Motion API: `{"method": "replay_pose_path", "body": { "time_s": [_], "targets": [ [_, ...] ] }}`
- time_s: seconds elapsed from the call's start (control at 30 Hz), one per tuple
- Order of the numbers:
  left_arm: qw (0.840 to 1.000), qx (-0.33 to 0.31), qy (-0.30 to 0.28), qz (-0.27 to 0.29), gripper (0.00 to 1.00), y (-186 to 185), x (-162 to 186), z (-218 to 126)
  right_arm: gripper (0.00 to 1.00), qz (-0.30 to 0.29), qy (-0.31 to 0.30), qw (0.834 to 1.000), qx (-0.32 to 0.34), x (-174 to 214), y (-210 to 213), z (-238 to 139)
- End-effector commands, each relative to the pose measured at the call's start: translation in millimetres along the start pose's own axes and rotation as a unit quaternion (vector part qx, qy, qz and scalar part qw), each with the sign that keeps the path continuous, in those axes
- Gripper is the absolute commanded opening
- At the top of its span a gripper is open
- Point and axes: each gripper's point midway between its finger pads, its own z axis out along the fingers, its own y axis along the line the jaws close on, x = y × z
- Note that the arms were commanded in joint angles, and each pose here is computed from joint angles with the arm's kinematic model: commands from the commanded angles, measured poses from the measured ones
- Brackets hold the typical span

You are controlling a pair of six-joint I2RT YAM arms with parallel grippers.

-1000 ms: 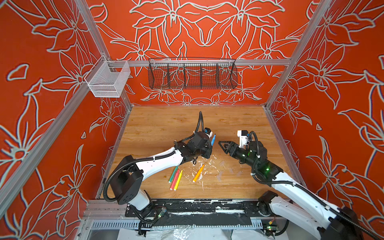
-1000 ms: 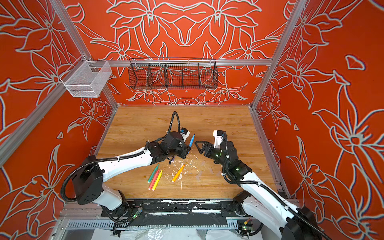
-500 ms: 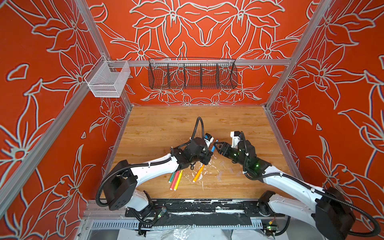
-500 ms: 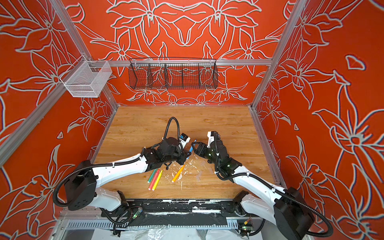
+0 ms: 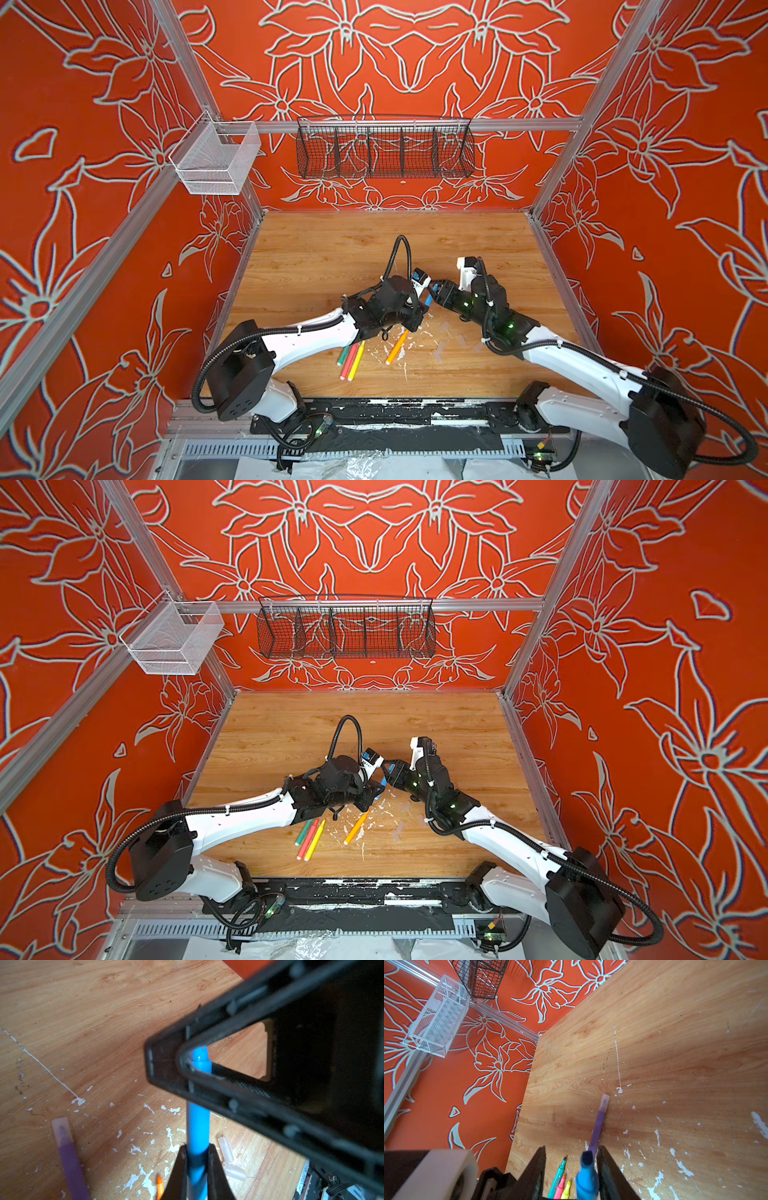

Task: Insert the pens into the pen caps
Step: 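Lift the blue marker upright with the left gripper while the right gripper approaches it, then hold the blue marker upright with the left gripper while the right gripper withdraws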

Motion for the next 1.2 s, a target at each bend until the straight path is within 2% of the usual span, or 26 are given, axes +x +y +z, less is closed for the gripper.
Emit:
{"method": "replay_pose_path", "body": {
  "time_s": [0.0,0.63,0.87,0.9,1.0,1.03,1.17],
  "targets": [
    [1.0,0.003,-0.015,0.009,0.0,-2.0,-5.6,-2.1,0.36,0.004,-0.011,1.0,0.0,-3.4,3.2,-7.5],
    [0.998,0.031,-0.044,0.02,0.0,-12.8,-15.1,-16.6,0.33,0.002,0.011,1.0,0.004,10.1,3.4,1.8],
    [0.998,0.039,-0.045,0.018,0.0,-15.1,-14.0,-15.7,0.1,0.003,0.018,1.0,-0.003,14.8,3.0,10.4],
    [0.998,0.038,-0.045,0.019,0.04,-14.6,-13.5,-15.2,0.08,0.004,0.018,1.0,-0.004,15.3,2.5,9.7],
    [0.998,0.036,-0.045,0.017,0.26,-13.0,-11.5,-12.4,0.06,0.011,0.007,1.0,-0.011,11.9,6.2,2.9],
    [0.998,0.037,-0.044,0.017,0.31,-13.9,-11.0,-11.7,0.05,0.013,0.003,1.0,-0.015,11.8,8.5,-0.2],
    [0.998,0.04,-0.044,0.015,0.35,-14.3,-11.6,-11.4,0.04,0.009,-0.005,0.999,-0.035,18.1,22.5,-10.8]
  ]
}}
